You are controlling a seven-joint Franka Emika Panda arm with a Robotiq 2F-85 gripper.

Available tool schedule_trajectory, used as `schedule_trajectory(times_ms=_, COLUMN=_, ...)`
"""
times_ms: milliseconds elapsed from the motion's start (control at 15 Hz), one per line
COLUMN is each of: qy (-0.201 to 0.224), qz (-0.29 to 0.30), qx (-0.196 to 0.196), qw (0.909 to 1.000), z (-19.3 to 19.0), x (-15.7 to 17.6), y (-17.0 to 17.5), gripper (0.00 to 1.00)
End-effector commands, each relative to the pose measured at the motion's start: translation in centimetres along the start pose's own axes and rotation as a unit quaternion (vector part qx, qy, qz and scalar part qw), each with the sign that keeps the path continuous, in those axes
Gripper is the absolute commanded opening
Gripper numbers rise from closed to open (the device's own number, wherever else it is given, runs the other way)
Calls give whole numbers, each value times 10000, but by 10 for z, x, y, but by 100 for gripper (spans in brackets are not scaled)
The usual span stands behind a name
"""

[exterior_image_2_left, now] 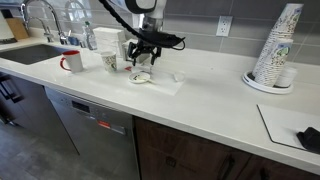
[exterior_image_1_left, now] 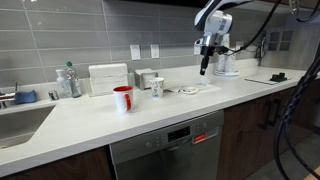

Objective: Use the white spoon to place some contents from the white plate into the white teacup.

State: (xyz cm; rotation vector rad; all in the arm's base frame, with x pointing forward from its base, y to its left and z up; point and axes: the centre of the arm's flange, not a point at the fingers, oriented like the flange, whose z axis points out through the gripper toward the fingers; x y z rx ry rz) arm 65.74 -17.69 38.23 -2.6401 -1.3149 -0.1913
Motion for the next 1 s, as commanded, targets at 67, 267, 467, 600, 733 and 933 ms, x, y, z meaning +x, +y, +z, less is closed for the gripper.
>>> schedule_trajectory(times_ms=67, qy=-44, qz=1261, qx=-265, qw=9916, z=-25, x=-36, y=-54, gripper=99)
schedule_trajectory(times_ms=267, qy=-35, qz=2008, qx=-584, qw=9779, z=-40, x=-54, y=-76, gripper=100)
schedule_trajectory(times_ms=467, qy=-158, qz=2628, qx=-755, qw=9618, z=-52, x=-70, y=-85, gripper=100)
schedule_trajectory(times_ms=600, qy=-68, qz=2419, qx=-657, qw=9680, z=-55, x=-65, y=-65, gripper=100)
schedule_trajectory(times_ms=733, qy=-96, qz=2512, qx=-688, qw=9654, z=-60, x=-72, y=-72, gripper=100)
schedule_trajectory(times_ms=933, qy=-104, qz=2534, qx=-679, qw=9649, z=-60, x=-73, y=-75, gripper=100)
